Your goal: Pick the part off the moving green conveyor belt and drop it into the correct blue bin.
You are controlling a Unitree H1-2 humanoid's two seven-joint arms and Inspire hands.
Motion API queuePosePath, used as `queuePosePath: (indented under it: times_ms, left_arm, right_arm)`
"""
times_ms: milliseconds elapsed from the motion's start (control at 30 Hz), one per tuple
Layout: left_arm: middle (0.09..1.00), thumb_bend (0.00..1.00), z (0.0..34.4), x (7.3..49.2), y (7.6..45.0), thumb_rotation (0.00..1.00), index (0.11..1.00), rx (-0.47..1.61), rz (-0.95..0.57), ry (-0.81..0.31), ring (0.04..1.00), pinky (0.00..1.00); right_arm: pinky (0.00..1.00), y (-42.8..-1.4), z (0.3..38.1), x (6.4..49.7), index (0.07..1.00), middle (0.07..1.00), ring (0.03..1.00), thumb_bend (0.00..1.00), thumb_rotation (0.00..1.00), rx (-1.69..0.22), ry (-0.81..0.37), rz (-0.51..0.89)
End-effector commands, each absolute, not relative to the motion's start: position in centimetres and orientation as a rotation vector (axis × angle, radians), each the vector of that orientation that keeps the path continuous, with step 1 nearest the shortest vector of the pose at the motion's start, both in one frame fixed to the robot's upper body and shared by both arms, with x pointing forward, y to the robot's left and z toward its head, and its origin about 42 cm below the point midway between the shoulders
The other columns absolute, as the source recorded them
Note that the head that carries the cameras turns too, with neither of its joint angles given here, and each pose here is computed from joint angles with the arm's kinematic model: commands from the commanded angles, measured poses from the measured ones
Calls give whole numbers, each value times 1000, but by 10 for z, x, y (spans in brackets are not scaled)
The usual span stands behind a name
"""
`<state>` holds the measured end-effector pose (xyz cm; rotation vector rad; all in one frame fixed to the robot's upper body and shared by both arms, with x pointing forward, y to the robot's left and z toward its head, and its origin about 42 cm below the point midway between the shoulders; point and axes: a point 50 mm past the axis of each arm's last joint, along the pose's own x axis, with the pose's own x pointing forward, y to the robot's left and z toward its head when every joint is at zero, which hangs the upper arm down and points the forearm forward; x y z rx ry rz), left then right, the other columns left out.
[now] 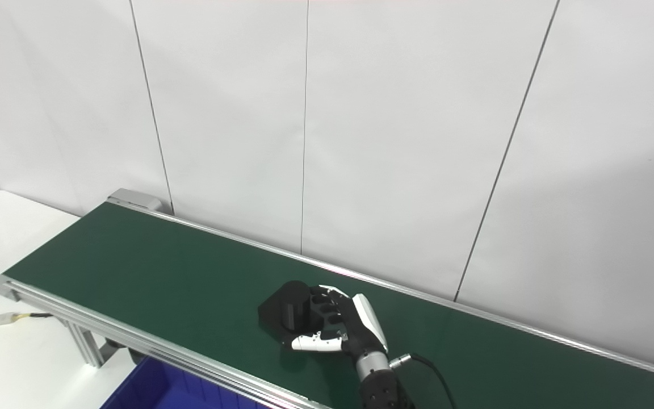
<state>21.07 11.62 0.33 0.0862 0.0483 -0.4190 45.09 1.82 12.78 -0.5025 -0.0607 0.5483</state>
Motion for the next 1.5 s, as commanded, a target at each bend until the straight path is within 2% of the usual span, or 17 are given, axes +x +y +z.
queuePosePath:
  times_ms: [0, 100, 300, 433, 633, 767, 800, 833, 933, 1033, 1067, 1167, 1233, 1467]
  left_arm:
    - [786, 1000, 15, 213, 112, 375, 773, 63, -417, -19, 744, 665]
    - [768, 1000, 15, 210, 112, 377, 762, 66, -417, -23, 728, 659]
    - [756, 1000, 17, 207, 112, 352, 752, 62, -416, -32, 716, 643]
    - [742, 1000, 18, 205, 111, 317, 738, 58, -408, -29, 701, 629]
    - [748, 1000, 18, 203, 112, 334, 737, 74, -408, -28, 702, 631]
    - [731, 1000, 20, 203, 111, 294, 726, 68, -406, -29, 689, 613]
    - [726, 1000, 20, 202, 111, 296, 722, 65, -406, -32, 685, 611]
    - [728, 1000, 20, 202, 111, 314, 723, 60, -408, -33, 686, 612]
    - [731, 1000, 19, 202, 111, 327, 724, 50, -409, -36, 689, 618]
    - [732, 1000, 19, 201, 110, 316, 721, 40, -404, -39, 694, 624]
    - [720, 1000, 20, 200, 109, 326, 710, 37, -402, -41, 684, 618]
    - [713, 1000, 20, 199, 109, 347, 705, 41, -400, -46, 677, 612]
    - [707, 1000, 20, 199, 108, 349, 701, 46, -399, -49, 666, 598]
    - [716, 1000, 19, 198, 108, 354, 707, 32, -396, -54, 678, 614]
  right_arm:
    - [715, 40, 152, 451, 777, 771, 761, 792, 119, -439, -182, 551]
    - [689, 39, 150, 450, 756, 752, 735, 783, 58, -420, -192, 532]
    - [666, 38, 148, 449, 735, 735, 713, 777, 18, -412, -210, 509]
    - [627, 39, 148, 448, 710, 700, 674, 761, 2, -425, -214, 485]
    - [569, 40, 148, 447, 667, 662, 627, 742, 0, -434, -219, 442]
    - [553, 39, 147, 447, 651, 653, 614, 726, 0, -426, -219, 430]
    - [551, 39, 147, 447, 575, 650, 612, 624, 59, -421, -219, 427]
    - [547, 39, 147, 446, 536, 647, 607, 571, 90, -414, -219, 423]
    - [526, 38, 146, 446, 498, 637, 593, 520, 117, -401, -219, 415]
    - [518, 37, 145, 446, 495, 633, 587, 515, 119, -390, -218, 409]
    - [501, 37, 145, 446, 494, 551, 573, 523, 48, -388, -224, 401]
    - [474, 36, 145, 445, 495, 499, 542, 527, 6, -382, -239, 378]
    - [463, 35, 145, 445, 506, 503, 464, 520, 1, -384, -253, 363]
    - [485, 33, 142, 444, 476, 503, 458, 519, 0, -357, -263, 328]
